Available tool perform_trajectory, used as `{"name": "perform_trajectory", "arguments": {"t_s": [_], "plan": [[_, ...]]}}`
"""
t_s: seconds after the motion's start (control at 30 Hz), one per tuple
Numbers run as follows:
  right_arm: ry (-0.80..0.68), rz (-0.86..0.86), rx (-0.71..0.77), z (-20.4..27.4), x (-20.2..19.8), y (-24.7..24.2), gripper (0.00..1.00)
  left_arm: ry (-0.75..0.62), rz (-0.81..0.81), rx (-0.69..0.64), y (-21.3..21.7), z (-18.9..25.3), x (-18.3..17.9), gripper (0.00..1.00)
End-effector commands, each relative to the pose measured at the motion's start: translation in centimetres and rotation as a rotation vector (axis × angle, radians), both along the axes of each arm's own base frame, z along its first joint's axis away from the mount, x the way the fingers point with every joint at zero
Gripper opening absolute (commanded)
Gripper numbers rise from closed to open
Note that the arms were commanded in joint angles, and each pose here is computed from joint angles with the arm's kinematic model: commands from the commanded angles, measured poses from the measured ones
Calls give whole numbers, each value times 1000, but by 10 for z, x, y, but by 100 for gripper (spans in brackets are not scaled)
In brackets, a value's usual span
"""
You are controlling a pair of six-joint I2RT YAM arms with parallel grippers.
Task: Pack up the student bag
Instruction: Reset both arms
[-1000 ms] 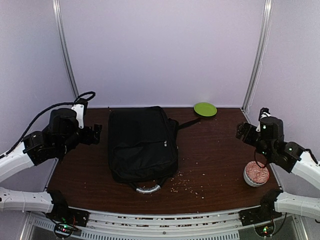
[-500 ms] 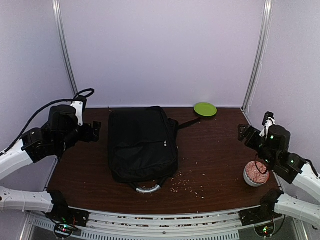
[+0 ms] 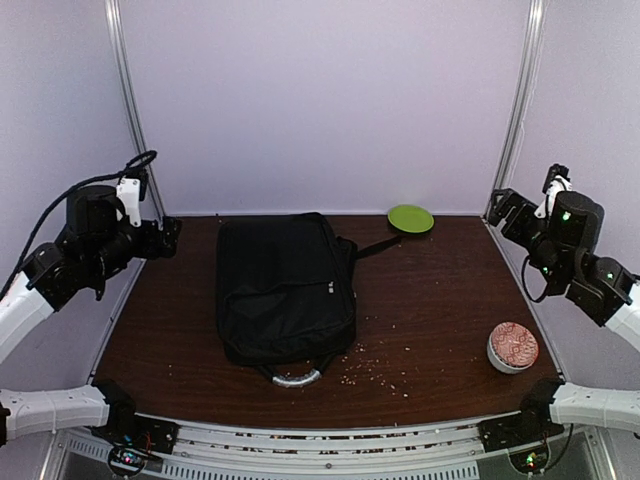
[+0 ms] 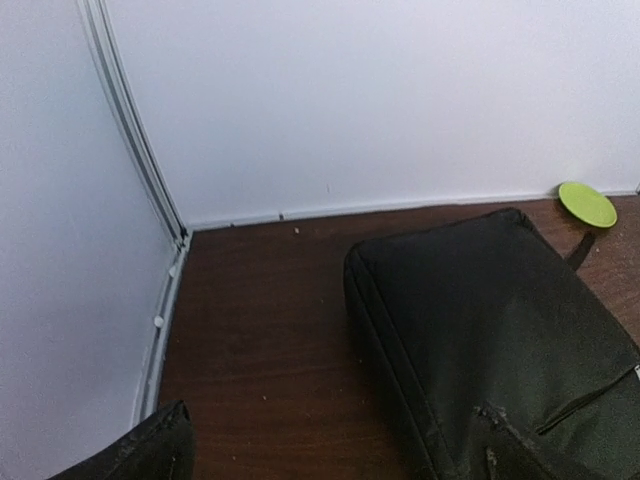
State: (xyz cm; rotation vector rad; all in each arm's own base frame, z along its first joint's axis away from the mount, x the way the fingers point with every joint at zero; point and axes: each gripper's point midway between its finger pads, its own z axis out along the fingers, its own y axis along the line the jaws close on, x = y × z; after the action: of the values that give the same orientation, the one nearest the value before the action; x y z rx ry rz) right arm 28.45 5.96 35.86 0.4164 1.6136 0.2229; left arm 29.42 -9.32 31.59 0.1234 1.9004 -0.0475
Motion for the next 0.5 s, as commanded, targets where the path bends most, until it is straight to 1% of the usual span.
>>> {"name": "perform_trajectory", "arguments": {"t_s": [0.0,0.07,0.13,0.2,0.3,0.37,0.47], "plan": [[-7,-36,-24,-24,-4,-8,100,42,-81,-127,-22,-15,14,98],[7,35,-38,-35,-3,4,100,37,-86,-130,-23,-18,13,98],[8,69,-34,-44,-5,8,100,20,-112,-148,-26,-17,9,98],[-15,115,-31,-50,-7,14,100,-5,-133,-166,-28,-13,5,98],[-55,203,-65,-56,-11,27,100,-40,-125,-179,-24,-9,2,98],[-66,223,-76,-59,-13,29,100,-46,-111,-173,-20,-10,1,98],[-62,207,-79,-59,-12,26,100,-48,-89,-157,-16,-11,2,98]]}}
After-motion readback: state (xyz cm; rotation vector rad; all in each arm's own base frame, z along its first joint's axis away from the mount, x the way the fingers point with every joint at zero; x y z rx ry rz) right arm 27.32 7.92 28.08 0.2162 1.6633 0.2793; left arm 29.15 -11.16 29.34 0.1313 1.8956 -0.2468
